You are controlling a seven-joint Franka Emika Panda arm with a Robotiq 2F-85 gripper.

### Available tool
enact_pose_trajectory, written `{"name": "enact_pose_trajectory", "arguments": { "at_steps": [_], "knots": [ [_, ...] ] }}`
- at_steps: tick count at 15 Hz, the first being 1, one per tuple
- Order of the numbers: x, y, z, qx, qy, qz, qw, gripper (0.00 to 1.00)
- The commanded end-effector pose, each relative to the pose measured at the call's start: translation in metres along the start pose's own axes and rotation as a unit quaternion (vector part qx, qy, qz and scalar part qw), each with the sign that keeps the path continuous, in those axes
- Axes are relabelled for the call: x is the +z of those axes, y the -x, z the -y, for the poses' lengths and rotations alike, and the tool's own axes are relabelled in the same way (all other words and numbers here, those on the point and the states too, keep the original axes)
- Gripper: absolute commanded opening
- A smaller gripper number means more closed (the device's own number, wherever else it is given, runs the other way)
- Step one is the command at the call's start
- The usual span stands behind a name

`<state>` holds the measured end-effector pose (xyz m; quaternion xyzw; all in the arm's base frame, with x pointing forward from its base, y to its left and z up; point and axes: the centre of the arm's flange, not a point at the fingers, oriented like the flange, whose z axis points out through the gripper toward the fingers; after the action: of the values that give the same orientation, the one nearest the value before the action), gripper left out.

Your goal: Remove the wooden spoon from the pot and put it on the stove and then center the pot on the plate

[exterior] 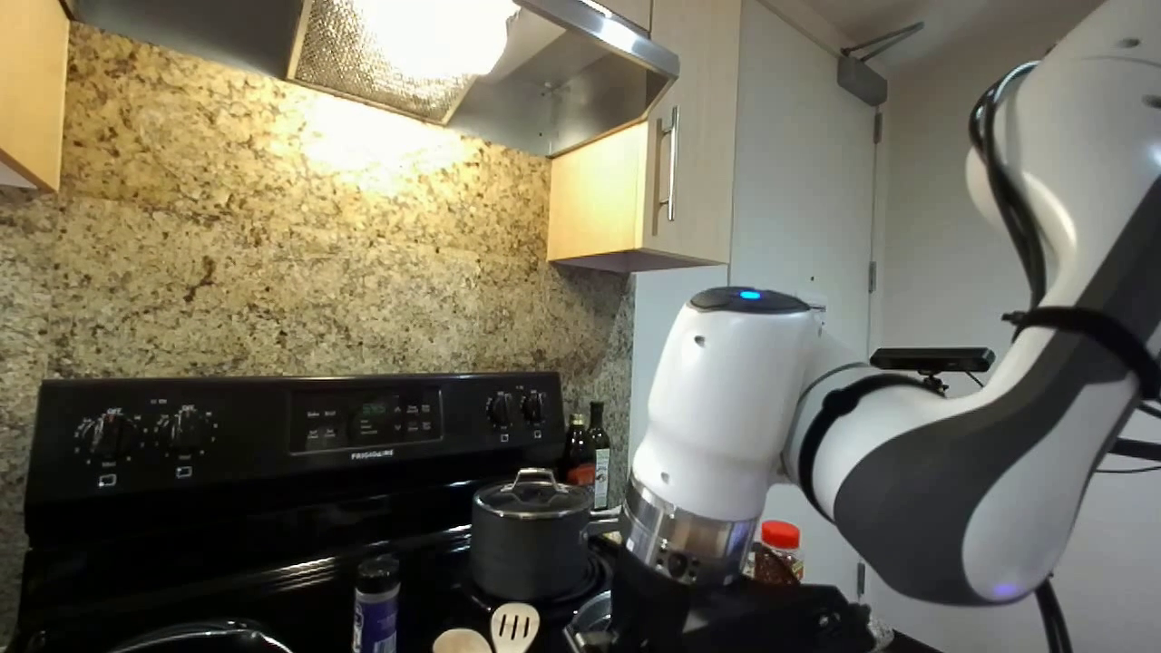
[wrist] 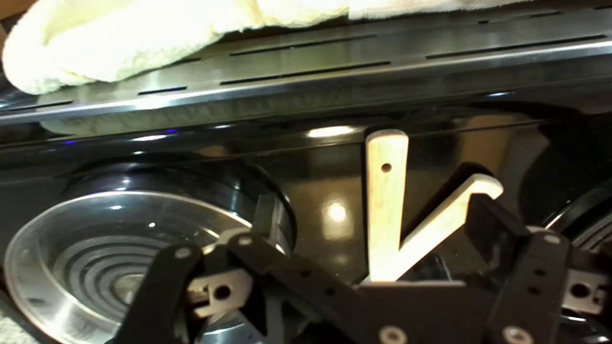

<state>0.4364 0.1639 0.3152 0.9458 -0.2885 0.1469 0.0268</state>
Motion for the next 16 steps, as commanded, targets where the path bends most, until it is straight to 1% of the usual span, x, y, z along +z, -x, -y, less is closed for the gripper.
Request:
{"name": "enact_pose_trajectory", "arguments": {
  "at_steps": [1, 3, 5, 7, 9, 10, 11, 14, 15, 16],
  "knots": [
    [-0.054, -0.002, -0.023, -0.019, 0.032, 0.006, 0.9993, 1.00],
    [-0.074, -0.003, -0.026, -0.071, 0.030, 0.016, 0.9969, 1.00],
    [-0.087, -0.002, -0.021, -0.134, 0.014, 0.022, 0.9906, 1.00],
    [-0.092, 0.001, -0.001, -0.188, -0.007, 0.020, 0.9820, 1.00],
    [-0.095, 0.005, 0.018, -0.238, -0.026, 0.021, 0.9708, 1.00],
    [-0.091, 0.006, 0.004, -0.194, -0.011, 0.009, 0.9808, 1.00],
    [-0.093, 0.008, 0.007, -0.201, -0.014, 0.008, 0.9795, 1.00],
    [-0.092, 0.006, 0.005, -0.197, -0.011, 0.008, 0.9802, 1.00],
    [-0.090, 0.005, 0.005, -0.206, -0.015, 0.008, 0.9785, 1.00],
    [-0.089, 0.000, 0.010, -0.228, -0.026, 0.009, 0.9734, 1.00]
  ]
}}
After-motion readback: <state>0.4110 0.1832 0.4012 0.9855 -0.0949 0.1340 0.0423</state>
